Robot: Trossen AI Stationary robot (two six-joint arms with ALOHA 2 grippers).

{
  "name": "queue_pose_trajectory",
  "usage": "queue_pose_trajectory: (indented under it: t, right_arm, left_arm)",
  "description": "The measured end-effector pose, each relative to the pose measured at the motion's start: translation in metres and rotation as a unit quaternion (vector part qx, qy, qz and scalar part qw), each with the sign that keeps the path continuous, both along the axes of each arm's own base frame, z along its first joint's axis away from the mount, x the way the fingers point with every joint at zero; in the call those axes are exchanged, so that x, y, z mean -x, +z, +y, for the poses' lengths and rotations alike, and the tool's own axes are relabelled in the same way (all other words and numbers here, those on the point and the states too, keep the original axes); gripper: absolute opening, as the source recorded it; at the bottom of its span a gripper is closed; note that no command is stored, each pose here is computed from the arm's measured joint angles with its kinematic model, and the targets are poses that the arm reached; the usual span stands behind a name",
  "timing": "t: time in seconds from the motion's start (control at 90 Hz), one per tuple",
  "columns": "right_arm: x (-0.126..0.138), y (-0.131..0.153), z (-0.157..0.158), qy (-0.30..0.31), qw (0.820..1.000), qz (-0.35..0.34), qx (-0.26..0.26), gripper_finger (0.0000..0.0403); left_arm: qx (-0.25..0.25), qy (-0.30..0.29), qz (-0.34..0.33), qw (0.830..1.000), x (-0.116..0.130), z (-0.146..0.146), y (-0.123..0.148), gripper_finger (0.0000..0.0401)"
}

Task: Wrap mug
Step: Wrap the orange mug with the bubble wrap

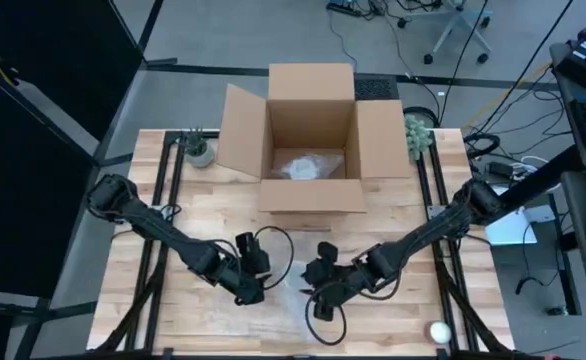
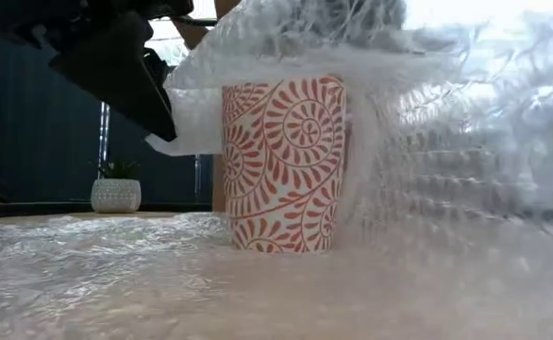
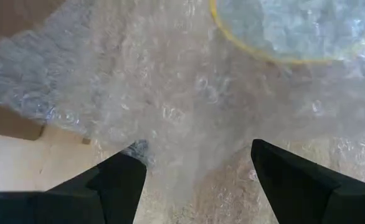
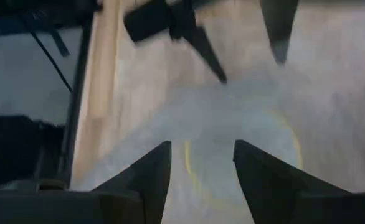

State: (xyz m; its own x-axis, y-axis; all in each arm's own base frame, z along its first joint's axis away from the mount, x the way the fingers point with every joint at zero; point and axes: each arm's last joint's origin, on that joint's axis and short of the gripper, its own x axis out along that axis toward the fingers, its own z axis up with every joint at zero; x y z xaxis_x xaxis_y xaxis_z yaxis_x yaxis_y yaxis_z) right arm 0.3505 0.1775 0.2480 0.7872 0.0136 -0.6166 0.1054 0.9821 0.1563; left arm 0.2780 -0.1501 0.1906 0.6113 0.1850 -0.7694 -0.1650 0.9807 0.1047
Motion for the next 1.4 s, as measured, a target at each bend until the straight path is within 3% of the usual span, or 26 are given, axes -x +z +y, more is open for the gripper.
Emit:
queue_pose_trajectory:
  t: [0.222, 0.356, 0.5, 0.6, 0.8, 0.922, 1.167, 1.4]
  right_arm:
    - [-0.037, -0.03, -0.004, 0.019, 0.998, -0.053, 0.003, 0.016]
    - [-0.051, -0.055, -0.006, 0.048, 0.997, -0.046, -0.025, 0.016]
    - [-0.053, -0.059, -0.005, 0.051, 0.997, -0.045, -0.038, 0.016]
    - [-0.052, -0.049, -0.005, 0.058, 0.996, -0.052, -0.039, 0.016]
    - [-0.048, 0.009, 0.007, 0.102, 0.986, -0.134, -0.021, 0.016]
    - [-0.044, 0.014, 0.014, 0.129, 0.982, -0.14, 0.009, 0.016]
    - [-0.031, -0.001, 0.01, 0.107, 0.994, -0.021, 0.008, 0.016]
    - [-0.023, 0.037, 0.005, 0.086, 0.994, 0.063, 0.019, 0.016]
  left_arm:
    - [0.003, -0.015, 0.031, 0.999, 0.006, -0.004, 0.013, 0.0273]
    - [0.004, -0.03, 0.065, 0.997, 0.025, -0.009, 0.031, 0.0273]
    - [-0.01, -0.024, 0.042, 0.999, 0.047, -0.01, 0.055, 0.0273]
    - [-0.026, -0.015, 0.003, 1.0, 0.055, -0.007, 0.069, 0.0273]
    - [-0.049, 0.003, -0.043, 0.998, 0.06, -0.004, 0.08, 0.0273]
    - [-0.052, 0.003, -0.044, 0.998, 0.06, -0.004, 0.08, 0.0273]
    - [-0.051, 0.0, -0.048, 0.998, 0.061, -0.005, 0.08, 0.0273]
    - [-0.055, -0.005, -0.047, 0.997, 0.062, -0.006, 0.08, 0.0273]
